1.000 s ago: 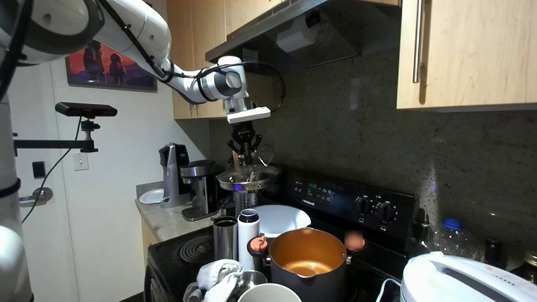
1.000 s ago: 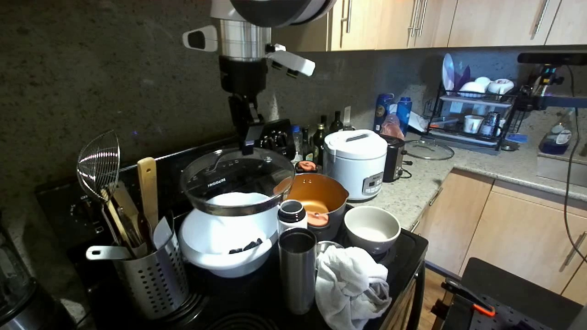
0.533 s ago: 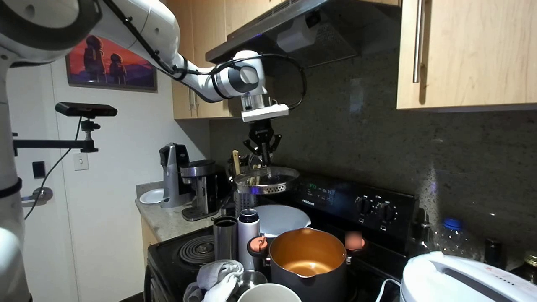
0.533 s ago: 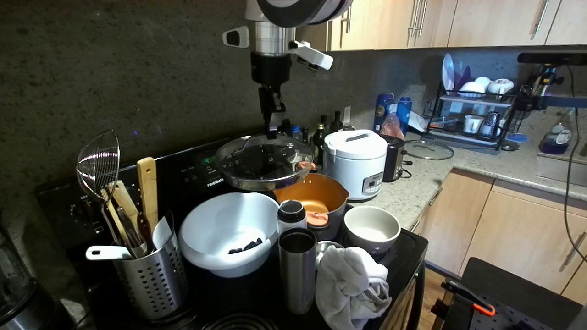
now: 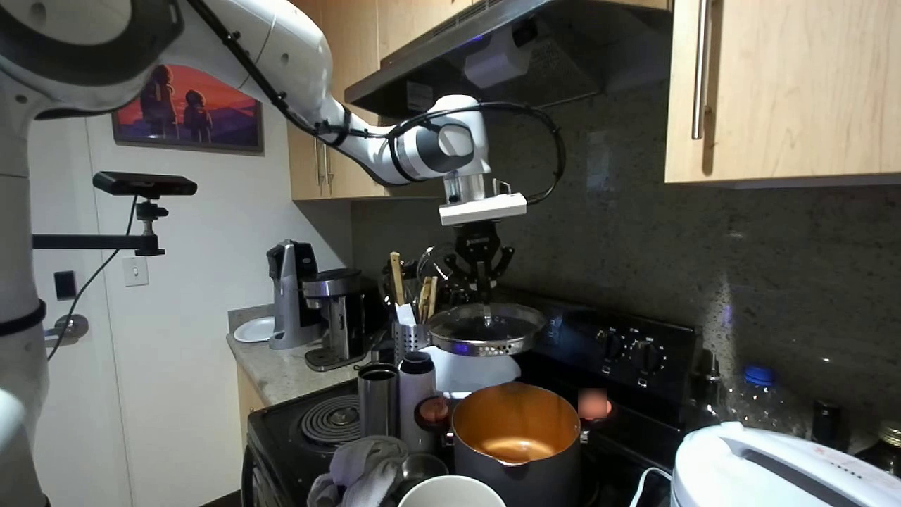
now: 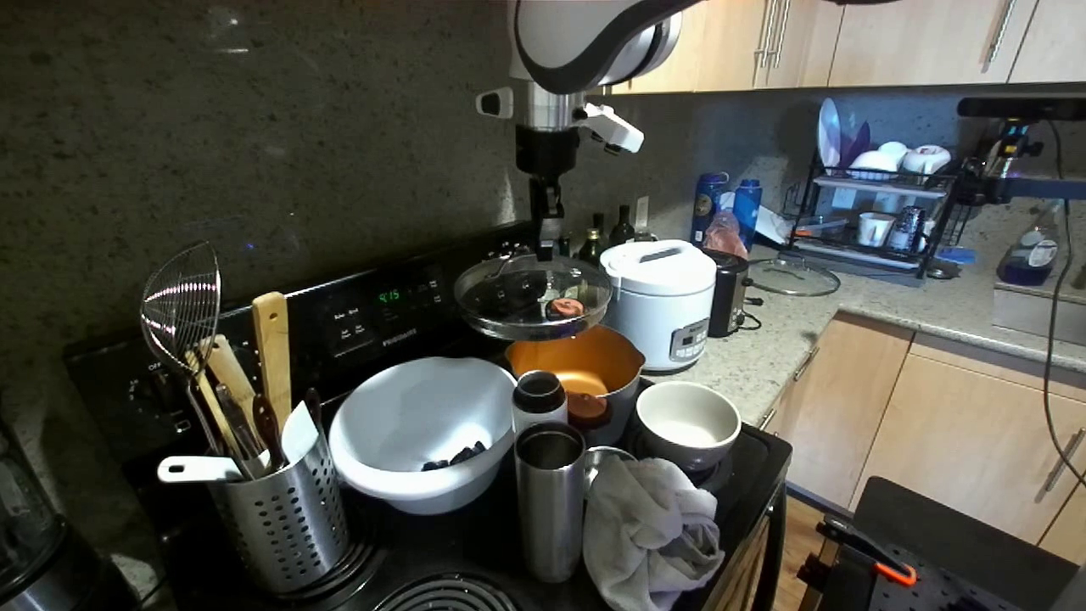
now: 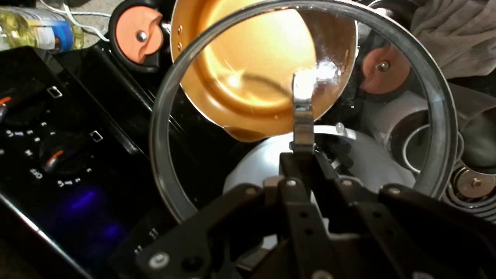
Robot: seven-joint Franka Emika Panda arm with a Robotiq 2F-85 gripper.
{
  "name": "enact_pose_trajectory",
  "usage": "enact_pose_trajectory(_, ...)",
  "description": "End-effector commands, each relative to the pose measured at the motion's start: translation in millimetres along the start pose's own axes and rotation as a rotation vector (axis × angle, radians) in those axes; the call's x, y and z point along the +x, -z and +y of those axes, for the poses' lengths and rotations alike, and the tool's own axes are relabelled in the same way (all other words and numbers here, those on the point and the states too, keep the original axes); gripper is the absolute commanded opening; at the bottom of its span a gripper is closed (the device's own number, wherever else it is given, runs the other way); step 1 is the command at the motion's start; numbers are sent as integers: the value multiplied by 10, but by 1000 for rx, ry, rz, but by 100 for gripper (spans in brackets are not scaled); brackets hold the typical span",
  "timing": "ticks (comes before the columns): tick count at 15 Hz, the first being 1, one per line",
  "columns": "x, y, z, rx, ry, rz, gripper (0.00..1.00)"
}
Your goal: Put the lid on the pot
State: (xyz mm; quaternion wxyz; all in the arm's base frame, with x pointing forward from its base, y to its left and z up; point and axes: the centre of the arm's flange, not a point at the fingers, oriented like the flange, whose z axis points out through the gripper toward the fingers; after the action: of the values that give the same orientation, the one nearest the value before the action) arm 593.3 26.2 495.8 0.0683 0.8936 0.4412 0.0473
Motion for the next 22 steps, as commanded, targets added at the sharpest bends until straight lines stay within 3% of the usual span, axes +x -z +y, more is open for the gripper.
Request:
enact_pose_trajectory(1, -84, -81, 208, -14, -55, 49, 8)
enact_pose_trajectory(8, -143, -310, 282, -15, -67, 34, 8)
enact_pose_trajectory(22, -593, -938, 340, 6, -111, -5, 8)
